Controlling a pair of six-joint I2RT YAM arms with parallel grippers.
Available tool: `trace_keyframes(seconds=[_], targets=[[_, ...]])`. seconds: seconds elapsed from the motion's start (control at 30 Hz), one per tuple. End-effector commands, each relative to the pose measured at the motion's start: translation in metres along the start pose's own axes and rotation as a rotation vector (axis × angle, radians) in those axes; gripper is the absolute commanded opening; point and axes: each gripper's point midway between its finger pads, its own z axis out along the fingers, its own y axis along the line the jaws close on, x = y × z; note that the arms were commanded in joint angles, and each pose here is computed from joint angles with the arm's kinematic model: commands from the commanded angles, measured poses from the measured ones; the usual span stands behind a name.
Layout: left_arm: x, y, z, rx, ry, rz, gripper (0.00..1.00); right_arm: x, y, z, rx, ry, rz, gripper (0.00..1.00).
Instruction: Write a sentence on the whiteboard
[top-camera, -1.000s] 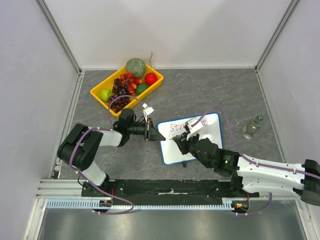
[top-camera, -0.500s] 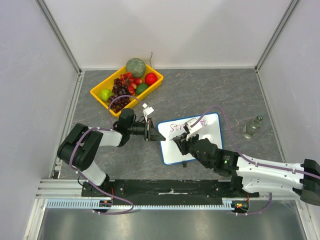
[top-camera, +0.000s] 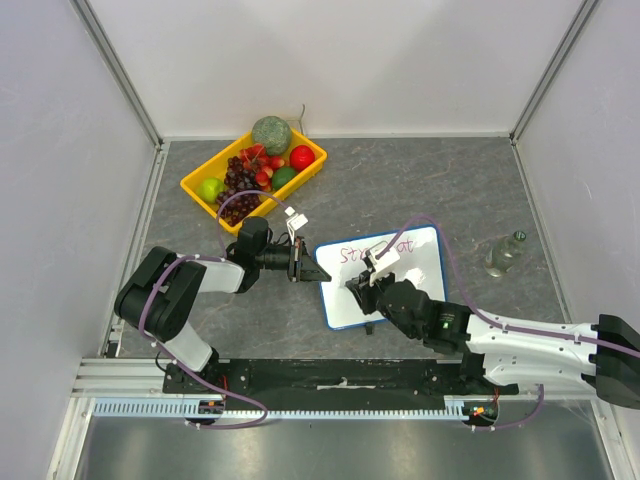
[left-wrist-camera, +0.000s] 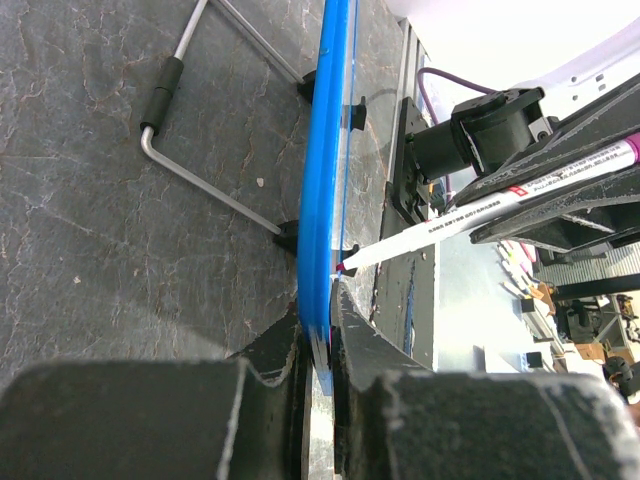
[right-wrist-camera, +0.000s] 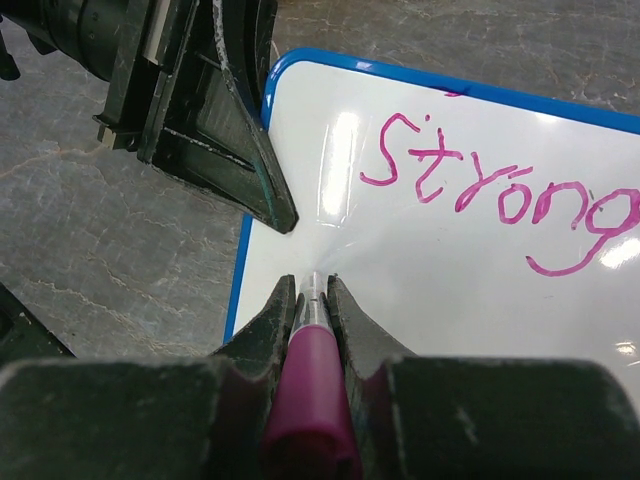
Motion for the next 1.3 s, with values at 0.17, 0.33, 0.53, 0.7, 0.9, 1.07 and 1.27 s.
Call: trace_keyframes(seconds=[0.17, 0.33, 0.53, 0.7, 0.9, 1.07, 1.27], targets=[[0.008, 0.014, 0.0, -0.04, 0.009, 0.022, 0.02, 0.006, -0.005, 0.003, 0.033, -0.012, 0.025, 0.0], [0.009, 0.014, 0.0, -0.04, 0.01, 0.023, 0.02, 0.007, -0.012, 0.003, 0.072, -0.009, 0.018, 0.0], [0.009, 0.014, 0.0, -0.04, 0.01, 0.021, 0.02, 0.003, -0.022, 0.0, 0.119, -0.019, 0.009, 0.0], [0.009, 0.014, 0.0, -0.04, 0.01, 0.024, 0.02, -0.004, -0.029, -0.004, 0.157, -0.037, 0.007, 0.0], [0.008, 0.014, 0.0, -0.039, 0.008, 0.024, 0.02, -0.011, -0.028, -0.004, 0.154, -0.051, 0.006, 0.0], [0.008, 0.014, 0.0, -0.04, 0.009, 0.022, 0.02, -0.018, -0.023, -0.004, 0.136, -0.07, 0.021, 0.0], [0.008, 0.014, 0.0, -0.038, 0.009, 0.025, 0.02, -0.022, -0.017, -0.003, 0.111, -0.082, 0.032, 0.0]])
